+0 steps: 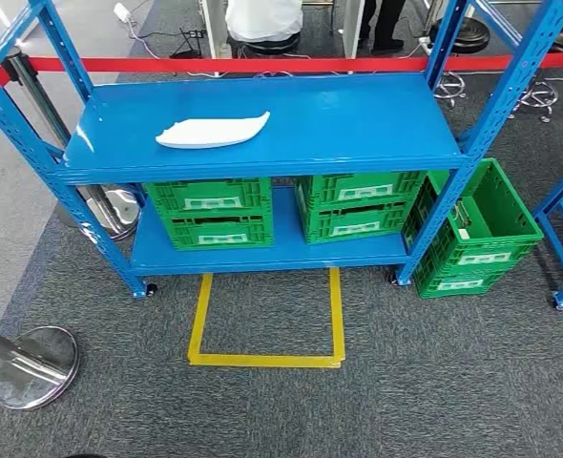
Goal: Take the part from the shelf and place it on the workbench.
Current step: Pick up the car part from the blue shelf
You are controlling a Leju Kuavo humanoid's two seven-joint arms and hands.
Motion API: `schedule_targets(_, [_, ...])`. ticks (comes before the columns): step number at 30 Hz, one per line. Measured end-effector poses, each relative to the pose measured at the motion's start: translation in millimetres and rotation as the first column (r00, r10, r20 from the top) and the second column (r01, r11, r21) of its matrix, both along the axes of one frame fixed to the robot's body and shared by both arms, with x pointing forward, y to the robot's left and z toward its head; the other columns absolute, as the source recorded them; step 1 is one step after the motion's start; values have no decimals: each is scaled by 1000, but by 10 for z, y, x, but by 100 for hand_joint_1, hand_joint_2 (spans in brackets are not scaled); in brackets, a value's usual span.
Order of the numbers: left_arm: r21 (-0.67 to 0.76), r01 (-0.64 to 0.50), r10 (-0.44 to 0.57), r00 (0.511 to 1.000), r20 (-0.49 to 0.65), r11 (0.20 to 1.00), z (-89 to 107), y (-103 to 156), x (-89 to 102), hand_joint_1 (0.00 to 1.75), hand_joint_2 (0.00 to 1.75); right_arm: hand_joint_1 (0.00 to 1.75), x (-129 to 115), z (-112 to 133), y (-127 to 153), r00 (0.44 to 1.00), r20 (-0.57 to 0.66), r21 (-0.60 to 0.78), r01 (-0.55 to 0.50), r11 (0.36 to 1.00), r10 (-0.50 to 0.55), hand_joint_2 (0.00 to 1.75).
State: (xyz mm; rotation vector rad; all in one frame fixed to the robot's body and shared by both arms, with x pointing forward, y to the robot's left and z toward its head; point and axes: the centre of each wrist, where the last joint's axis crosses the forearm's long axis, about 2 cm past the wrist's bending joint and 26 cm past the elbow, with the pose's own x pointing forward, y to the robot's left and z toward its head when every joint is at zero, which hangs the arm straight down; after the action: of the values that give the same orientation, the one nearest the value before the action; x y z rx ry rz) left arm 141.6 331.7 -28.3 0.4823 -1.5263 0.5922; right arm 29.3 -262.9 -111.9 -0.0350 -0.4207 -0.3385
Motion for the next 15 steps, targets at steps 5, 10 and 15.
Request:
schedule_targets(5, [121, 55, -70, 989, 131, 991, 366, -34, 66, 0, 0, 0, 1, 0, 7, 1000, -1, 4, -13, 1000, 13, 175])
schedule_targets(10, [268, 69, -134, 963, 233, 961, 780, -196, 173, 0, 0, 0, 9, 1, 7, 1000, -11, 7, -24, 1000, 24, 175])
schedule_targets(15, [382, 102, -224, 930, 292, 919, 1061, -403, 244, 0, 0, 0, 20, 2, 9, 999, 6, 6, -40, 999, 40, 0])
